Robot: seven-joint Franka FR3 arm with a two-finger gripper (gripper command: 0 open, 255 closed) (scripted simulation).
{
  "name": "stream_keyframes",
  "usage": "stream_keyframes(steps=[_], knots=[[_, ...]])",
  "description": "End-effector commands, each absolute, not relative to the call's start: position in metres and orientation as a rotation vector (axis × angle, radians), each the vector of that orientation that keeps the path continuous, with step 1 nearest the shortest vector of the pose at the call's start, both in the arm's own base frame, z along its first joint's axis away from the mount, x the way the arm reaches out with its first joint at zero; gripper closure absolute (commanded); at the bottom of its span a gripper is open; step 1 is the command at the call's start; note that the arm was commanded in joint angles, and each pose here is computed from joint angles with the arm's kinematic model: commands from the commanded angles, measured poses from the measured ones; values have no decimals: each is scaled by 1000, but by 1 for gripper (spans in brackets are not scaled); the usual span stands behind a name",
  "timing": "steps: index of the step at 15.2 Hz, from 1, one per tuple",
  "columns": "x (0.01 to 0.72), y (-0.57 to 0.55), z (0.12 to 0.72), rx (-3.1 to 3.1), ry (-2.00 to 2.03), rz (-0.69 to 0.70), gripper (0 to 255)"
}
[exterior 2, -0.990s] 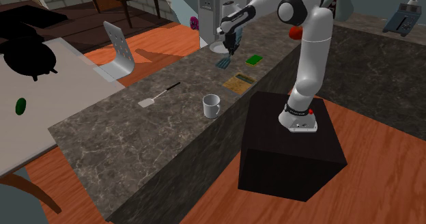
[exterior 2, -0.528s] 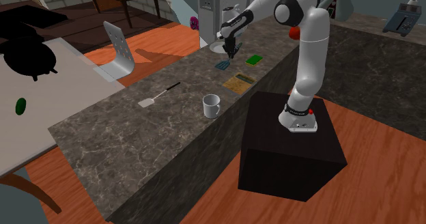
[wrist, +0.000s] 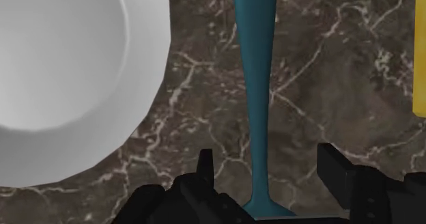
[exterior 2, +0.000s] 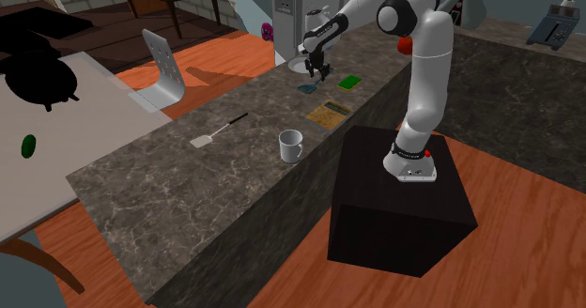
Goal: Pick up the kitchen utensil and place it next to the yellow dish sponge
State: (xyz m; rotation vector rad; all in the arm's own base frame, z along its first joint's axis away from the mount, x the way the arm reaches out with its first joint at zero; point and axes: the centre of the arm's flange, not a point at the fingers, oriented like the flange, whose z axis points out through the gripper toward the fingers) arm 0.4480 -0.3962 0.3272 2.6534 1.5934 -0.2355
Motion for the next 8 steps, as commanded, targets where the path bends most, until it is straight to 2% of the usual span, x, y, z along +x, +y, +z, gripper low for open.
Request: stream_keyframes(steps=[1, 4, 8], knots=[[448, -396, 327, 2653, 1593, -235, 0], [448, -396, 327, 2653, 1593, -235, 0], [453, -391, 377, 2653, 1593, -235, 0]])
